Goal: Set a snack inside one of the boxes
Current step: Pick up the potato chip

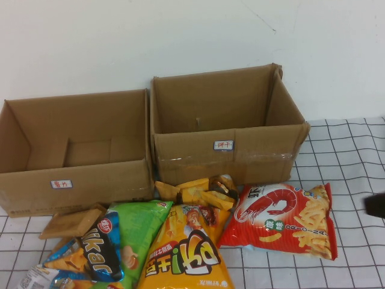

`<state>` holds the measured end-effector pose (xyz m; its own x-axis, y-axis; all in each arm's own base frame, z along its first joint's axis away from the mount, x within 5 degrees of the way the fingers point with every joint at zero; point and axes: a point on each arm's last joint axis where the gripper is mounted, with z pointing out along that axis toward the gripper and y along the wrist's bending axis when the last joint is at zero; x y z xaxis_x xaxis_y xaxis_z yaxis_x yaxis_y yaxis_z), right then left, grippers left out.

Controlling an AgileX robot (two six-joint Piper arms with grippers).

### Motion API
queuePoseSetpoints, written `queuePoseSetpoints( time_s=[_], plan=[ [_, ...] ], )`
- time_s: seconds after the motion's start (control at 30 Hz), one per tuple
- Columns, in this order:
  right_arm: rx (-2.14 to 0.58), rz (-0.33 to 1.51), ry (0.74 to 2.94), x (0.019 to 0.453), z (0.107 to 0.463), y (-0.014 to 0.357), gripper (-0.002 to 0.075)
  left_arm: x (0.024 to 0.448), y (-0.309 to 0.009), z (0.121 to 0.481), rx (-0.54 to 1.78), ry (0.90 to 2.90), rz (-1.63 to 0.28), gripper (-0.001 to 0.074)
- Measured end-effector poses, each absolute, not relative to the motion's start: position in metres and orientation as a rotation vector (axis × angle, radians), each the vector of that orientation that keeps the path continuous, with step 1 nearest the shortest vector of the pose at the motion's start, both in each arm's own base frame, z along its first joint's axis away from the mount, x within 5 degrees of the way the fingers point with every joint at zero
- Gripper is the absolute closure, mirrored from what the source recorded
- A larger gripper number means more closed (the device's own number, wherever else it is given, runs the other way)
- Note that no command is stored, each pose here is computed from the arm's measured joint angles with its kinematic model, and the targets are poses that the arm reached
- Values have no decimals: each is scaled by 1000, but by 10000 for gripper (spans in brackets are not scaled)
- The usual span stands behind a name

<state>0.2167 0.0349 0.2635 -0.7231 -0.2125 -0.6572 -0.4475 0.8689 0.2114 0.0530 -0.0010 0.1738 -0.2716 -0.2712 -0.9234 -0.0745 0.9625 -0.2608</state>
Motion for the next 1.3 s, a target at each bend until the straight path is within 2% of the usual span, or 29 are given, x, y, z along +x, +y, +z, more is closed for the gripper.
queuePoseSetpoints(
  time_s=[0.13,0.43,0.7,0.97,1.13,1.23,1.3],
  plan=[
    [-409,647,2477,257,241,40,82,53,-1,174,-253,1843,-193,736],
    [-268,870,2654,323,175,44,71,53,-1,174,-253,1843,-193,736],
    [-179,903,2740,336,133,44,71,53,-1,174,-253,1843,-193,736],
    [-52,1063,2626,350,104,58,71,53,-1,174,-253,1843,-193,736],
    [1,1121,2630,353,81,71,72,53,-1,174,-253,1843,-193,736],
    [22,1138,2643,352,73,73,111,53,-1,174,-253,1843,-193,736],
    [36,1153,2636,352,73,74,204,53,-1,174,-253,1843,-193,736]
  ],
)
